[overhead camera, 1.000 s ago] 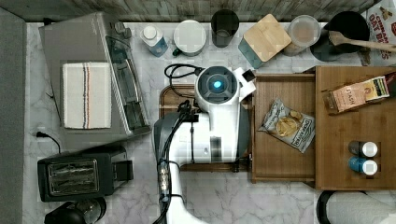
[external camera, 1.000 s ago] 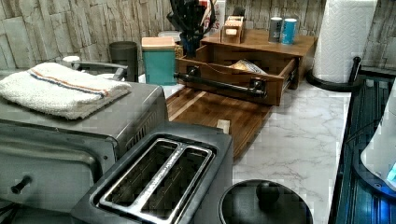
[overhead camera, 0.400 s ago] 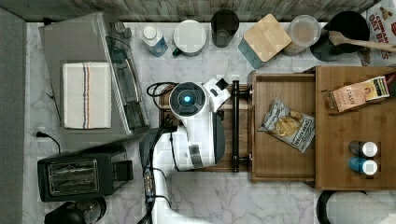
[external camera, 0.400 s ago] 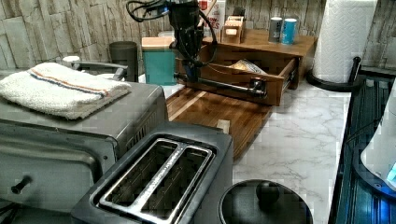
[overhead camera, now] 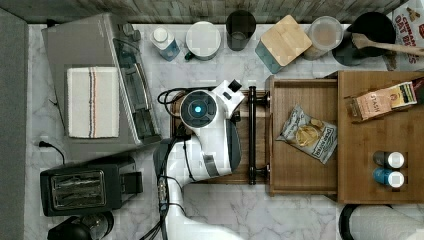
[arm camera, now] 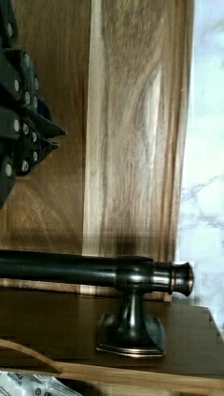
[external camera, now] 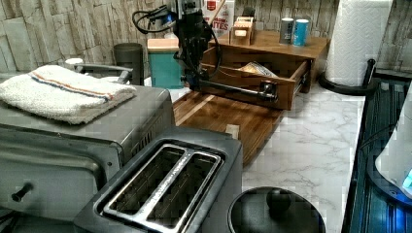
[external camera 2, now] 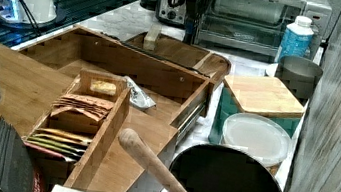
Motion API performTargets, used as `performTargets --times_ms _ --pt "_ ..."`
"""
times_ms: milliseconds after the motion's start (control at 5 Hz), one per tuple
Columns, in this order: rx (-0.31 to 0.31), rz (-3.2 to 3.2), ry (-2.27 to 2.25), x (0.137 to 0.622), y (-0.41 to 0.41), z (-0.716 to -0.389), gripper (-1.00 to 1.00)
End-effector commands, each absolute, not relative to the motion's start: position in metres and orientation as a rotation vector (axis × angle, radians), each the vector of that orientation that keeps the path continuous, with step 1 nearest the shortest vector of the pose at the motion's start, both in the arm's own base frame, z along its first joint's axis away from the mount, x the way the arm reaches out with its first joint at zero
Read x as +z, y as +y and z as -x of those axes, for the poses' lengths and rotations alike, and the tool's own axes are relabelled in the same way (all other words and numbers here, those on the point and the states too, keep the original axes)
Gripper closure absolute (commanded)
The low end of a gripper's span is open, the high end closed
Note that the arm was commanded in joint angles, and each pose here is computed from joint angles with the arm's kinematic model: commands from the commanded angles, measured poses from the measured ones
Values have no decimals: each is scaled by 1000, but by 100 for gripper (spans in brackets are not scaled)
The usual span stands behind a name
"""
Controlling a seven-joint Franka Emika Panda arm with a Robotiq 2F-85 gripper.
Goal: Close the drawer.
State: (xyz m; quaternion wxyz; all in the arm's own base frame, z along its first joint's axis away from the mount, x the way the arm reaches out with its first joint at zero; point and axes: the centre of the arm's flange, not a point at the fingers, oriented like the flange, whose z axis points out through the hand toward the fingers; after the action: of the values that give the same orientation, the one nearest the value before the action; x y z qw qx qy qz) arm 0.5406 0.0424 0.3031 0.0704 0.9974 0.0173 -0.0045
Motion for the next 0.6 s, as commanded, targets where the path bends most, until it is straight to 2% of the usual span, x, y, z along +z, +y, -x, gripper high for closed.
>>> performTargets --times_ms 200,600 --pt "-81 -2966 -34 276 -9 -523 100" --pt "-153 -3044 -40 261 -41 -517 100"
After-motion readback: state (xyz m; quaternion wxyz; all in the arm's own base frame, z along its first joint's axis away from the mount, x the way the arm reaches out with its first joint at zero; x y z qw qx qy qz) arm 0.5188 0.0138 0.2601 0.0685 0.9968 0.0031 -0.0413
